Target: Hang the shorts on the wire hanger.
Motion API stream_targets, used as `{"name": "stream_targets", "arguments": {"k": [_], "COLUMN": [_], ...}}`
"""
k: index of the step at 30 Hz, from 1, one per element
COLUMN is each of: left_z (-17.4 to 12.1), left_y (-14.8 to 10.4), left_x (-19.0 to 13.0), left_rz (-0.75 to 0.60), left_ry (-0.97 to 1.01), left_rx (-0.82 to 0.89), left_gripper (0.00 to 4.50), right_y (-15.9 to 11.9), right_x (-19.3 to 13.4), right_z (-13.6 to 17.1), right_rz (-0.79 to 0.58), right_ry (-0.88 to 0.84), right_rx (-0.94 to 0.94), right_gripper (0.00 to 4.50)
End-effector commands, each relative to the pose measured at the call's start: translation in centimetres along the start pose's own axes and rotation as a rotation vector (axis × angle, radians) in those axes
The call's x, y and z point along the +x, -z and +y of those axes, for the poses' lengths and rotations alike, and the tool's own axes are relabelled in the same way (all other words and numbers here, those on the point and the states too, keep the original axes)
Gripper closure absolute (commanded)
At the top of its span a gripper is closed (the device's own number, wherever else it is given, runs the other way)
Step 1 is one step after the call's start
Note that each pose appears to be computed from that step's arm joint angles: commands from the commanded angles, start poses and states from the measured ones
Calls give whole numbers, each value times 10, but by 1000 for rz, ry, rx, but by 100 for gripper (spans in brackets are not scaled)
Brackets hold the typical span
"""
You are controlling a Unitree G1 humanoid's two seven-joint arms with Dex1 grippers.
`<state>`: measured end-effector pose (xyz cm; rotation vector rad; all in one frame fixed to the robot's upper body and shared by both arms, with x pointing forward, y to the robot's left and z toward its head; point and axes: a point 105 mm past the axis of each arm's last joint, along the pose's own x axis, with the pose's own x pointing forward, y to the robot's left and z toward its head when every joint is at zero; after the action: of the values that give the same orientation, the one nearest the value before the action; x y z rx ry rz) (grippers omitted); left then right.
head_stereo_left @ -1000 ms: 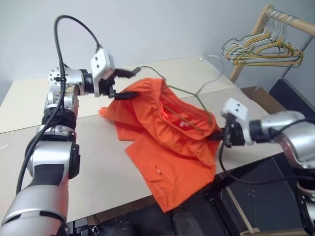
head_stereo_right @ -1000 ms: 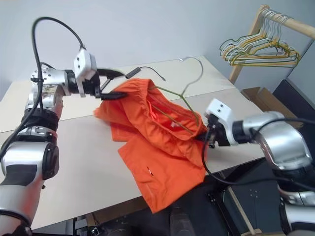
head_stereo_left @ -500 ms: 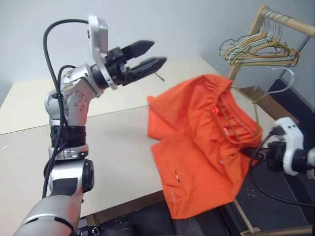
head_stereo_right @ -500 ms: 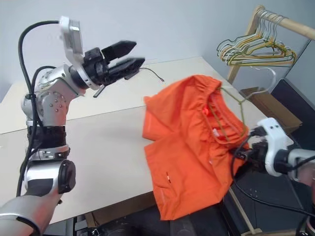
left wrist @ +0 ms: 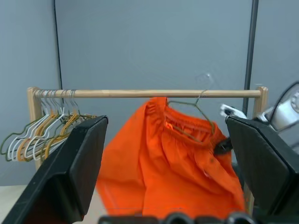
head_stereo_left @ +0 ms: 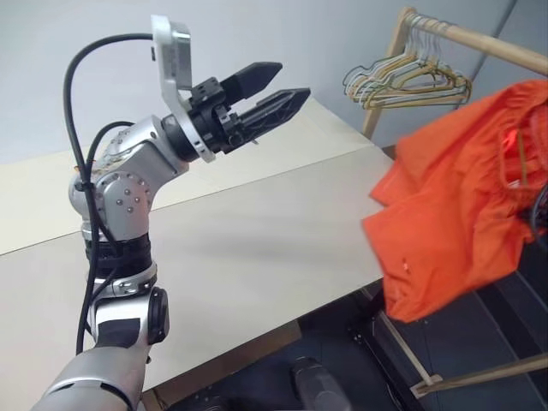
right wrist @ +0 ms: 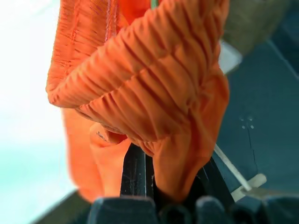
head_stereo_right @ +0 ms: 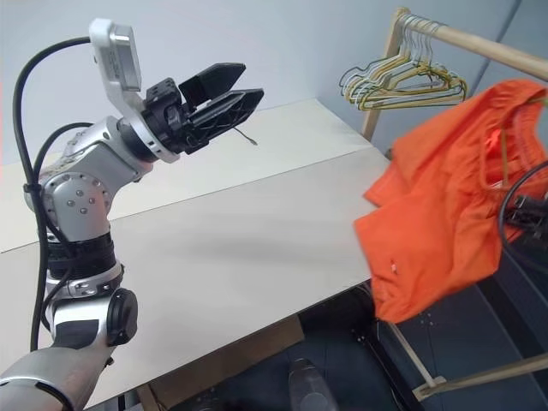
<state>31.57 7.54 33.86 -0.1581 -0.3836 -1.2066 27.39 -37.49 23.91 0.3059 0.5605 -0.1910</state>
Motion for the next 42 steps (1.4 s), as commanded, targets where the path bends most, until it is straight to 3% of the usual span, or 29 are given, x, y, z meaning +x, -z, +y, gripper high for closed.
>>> {"name": "stream_targets", "arguments": {"k": [1, 15, 21, 25, 34, 35, 42], "left_z": [-8, -16, -18, -19, -19, -19, -17], "left_y": [-14, -15, -14, -13, -13, -13, -13], "left_x": [6, 17, 15, 14, 12, 12, 8], "left_rz": [-39, -42, -28, -16, -2, -3, 6], "left_ry": [34, 54, 51, 51, 45, 43, 39], "left_rx": [41, 50, 63, 71, 84, 84, 86], "left_gripper": [14, 14, 14, 9, 9, 9, 9], "right_y": [-18, -23, -12, -8, -36, -41, -75], "right_x": [-6, 10, 19, 24, 11, 9, -18], "right_z": [-14, -46, -66, -64, -62, -60, -47], "right_rz": [-12, 52, 57, 74, -110, -144, -528], "right_ry": [83, 207, 332, 337, 489, 510, 763], "right_rx": [98, 444, 459, 422, 217, 191, -28], "right_gripper": [450, 450, 450, 346, 18, 2, 2]}}
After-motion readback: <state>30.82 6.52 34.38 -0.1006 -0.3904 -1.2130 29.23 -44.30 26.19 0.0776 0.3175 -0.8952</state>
